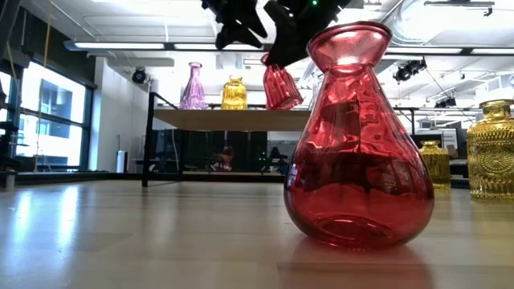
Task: Sort vases onto shelf
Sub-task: Put the top red vase on the shelf and align it with the other red vase
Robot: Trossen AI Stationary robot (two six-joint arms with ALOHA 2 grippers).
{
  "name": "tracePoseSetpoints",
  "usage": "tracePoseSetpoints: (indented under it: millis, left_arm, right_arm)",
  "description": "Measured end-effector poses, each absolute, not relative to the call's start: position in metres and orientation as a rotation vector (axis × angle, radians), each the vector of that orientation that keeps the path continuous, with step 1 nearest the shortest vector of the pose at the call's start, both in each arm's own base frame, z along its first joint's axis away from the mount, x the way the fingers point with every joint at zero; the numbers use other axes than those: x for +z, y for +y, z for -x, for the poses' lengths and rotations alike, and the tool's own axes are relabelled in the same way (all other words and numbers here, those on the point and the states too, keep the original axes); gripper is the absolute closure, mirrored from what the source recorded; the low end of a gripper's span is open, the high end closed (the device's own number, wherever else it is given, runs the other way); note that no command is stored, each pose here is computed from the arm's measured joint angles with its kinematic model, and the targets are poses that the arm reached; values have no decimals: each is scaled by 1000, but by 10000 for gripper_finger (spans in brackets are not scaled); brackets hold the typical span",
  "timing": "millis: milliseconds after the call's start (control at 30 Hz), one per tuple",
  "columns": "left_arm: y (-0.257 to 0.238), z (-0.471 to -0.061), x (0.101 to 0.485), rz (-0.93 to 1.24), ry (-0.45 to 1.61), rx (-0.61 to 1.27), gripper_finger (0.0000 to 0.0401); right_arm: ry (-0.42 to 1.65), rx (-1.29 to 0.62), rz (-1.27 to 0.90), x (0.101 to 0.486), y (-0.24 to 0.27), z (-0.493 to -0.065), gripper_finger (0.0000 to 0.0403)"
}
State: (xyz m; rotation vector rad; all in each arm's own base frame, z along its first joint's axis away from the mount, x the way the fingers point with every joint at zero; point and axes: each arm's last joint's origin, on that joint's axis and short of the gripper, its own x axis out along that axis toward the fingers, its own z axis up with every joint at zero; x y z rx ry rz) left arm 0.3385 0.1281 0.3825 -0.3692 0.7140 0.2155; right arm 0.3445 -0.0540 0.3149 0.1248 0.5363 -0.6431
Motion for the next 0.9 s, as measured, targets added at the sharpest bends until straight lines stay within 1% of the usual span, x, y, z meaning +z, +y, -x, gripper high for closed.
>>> tracePoseSetpoints:
  millis: [233, 433, 600, 733, 900]
  left_arm:
    - [120, -318, 400, 331, 709, 208, 278]
    - [112, -297, 416, 280, 691, 196, 277]
    - [107, -285, 428, 238, 660, 186, 276]
    - [106, -280, 432, 214, 650, 183, 276]
    - [108, -275, 429, 198, 692, 185, 276]
  right_arm:
    - [475, -719, -210, 316, -52, -345, 325]
    - [376, -776, -163, 326, -41, -348, 325]
    - [282, -798, -176, 338, -39, -346, 325]
    - [206, -874, -105, 354, -29, -338, 324]
    - [157, -923, -82, 366, -17, -318, 324]
